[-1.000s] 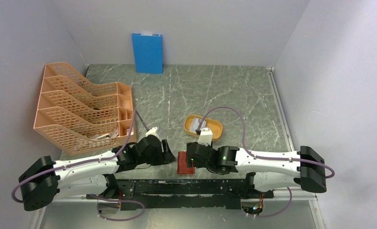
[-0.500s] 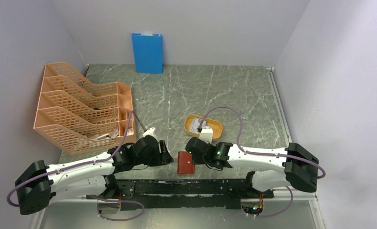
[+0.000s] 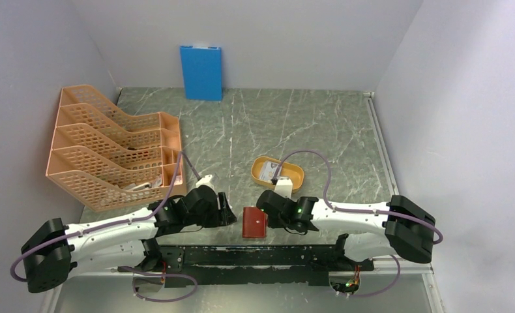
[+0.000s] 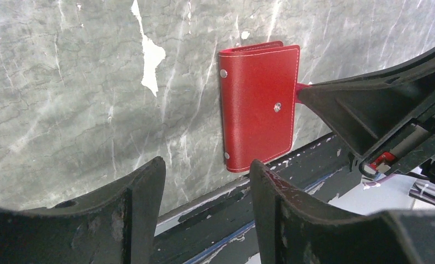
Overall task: Put the credit cards into the card holder
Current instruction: Open the card holder at the center of the board.
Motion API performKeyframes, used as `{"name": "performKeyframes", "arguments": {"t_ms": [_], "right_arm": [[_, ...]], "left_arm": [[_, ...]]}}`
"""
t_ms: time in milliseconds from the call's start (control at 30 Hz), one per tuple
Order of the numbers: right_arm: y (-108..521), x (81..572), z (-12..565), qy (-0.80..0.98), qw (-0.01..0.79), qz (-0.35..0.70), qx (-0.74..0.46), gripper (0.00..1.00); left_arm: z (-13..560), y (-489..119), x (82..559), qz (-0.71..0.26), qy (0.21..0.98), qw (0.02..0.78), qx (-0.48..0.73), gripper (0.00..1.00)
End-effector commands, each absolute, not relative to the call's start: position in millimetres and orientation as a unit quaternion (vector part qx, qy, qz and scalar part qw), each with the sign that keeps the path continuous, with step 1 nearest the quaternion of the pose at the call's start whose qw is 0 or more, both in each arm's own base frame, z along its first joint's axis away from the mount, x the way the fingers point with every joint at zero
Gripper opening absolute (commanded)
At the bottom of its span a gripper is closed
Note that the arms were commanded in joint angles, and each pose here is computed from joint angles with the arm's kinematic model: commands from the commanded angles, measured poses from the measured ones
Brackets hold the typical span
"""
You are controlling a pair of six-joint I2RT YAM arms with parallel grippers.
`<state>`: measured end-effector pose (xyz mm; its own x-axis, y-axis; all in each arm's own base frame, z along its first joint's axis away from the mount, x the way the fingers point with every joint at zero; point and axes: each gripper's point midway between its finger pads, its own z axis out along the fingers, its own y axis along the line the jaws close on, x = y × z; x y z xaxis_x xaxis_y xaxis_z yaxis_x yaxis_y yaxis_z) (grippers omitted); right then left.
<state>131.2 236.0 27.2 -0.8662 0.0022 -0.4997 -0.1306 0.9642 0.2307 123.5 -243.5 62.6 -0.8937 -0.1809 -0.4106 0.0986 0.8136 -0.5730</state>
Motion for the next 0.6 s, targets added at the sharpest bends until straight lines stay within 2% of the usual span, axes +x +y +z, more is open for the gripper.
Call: {"name": "performKeyframes", "arguments": {"t_ms": [0,67,300,567], "right_arm": [[234,131,29,0.956,0.259,0.136,-0.033,0.09],[235,134,37,0.952,0.269,0.144,-0.035,0.00],[257,139,88,0.923,0.306,0.217,-0.084,0.00],[271,135,105,0.910,0.308,0.258,-0.104,0.00]], "left_arm": [[59,-246,123,-0.312,0.922,0.229,-0.010,0.62],[62,-253,122,-0.330,0.916,0.228,0.002,0.63],[70,-282,117,-0.395,0.891,0.218,0.045,0.77],[77,-302,122,-0.425,0.878,0.217,0.044,0.84]]}}
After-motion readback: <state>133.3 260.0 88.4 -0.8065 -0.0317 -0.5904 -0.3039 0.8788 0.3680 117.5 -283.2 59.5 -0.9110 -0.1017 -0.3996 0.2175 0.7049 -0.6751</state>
